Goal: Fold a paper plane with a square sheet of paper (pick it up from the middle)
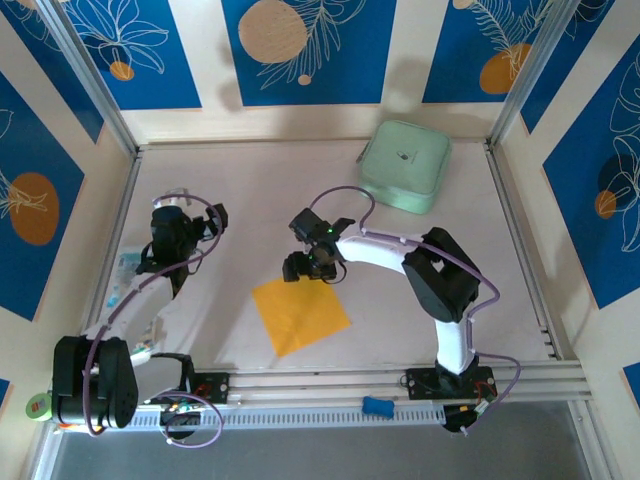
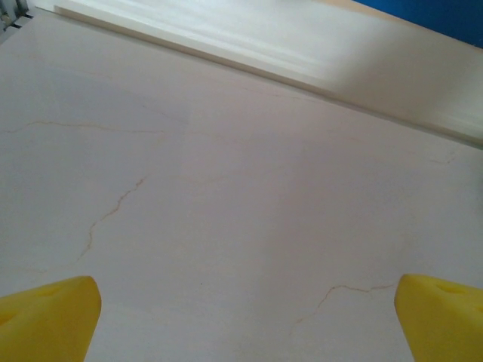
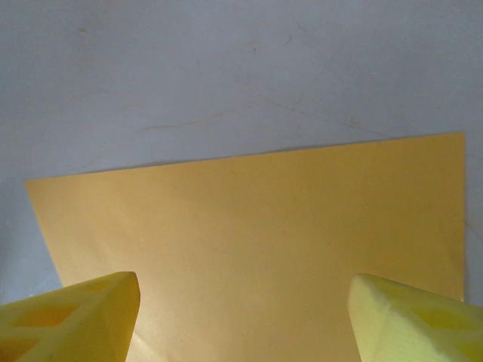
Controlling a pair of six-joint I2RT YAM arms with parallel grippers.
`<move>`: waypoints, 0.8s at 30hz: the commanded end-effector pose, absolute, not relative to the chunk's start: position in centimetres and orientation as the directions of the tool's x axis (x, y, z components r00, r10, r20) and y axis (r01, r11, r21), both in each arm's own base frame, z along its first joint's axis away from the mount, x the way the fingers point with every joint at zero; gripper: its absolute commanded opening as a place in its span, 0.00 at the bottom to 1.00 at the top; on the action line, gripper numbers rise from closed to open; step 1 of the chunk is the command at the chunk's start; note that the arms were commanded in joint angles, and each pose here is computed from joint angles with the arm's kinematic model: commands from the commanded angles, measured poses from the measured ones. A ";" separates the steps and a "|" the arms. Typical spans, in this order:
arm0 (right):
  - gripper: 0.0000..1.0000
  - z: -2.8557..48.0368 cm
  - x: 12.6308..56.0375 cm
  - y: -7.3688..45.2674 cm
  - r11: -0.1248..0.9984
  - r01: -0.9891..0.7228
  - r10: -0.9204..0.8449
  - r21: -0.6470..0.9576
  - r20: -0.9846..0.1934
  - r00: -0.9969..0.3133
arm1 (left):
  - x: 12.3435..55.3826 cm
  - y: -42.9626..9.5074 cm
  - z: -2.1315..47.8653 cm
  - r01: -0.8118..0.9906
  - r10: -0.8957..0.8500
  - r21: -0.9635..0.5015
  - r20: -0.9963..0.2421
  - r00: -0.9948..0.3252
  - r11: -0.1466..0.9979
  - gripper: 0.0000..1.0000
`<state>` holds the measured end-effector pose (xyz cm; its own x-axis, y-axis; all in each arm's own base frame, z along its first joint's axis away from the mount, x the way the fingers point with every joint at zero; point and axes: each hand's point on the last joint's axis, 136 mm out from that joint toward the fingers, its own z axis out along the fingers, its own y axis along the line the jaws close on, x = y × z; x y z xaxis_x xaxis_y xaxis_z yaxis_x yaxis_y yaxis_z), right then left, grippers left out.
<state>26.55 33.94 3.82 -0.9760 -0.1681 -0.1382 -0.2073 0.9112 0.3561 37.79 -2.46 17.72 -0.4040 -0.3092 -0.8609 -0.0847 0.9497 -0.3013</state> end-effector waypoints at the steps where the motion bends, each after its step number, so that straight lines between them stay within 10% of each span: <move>1: 0.73 3.4 26.7 34.0 0.910 -0.172 -0.147 0.378 -0.095 -0.985 | 37.9 -4.0 18.0 0.009 -0.283 -0.318 -0.857 -0.431 0.948 0.99; 24: 0.74 0.3 36.0 27.5 0.927 0.306 0.330 0.217 -0.085 -0.940 | 37.5 -9.8 14.8 0.055 -0.318 -0.503 -0.624 -0.714 0.863 1.00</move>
<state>36.83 29.08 2.65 -0.9497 0.2706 -0.1577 0.2189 0.9336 0.2838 38.34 -8.08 15.44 -0.6345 -0.3263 -0.7006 0.0545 0.8854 -0.4616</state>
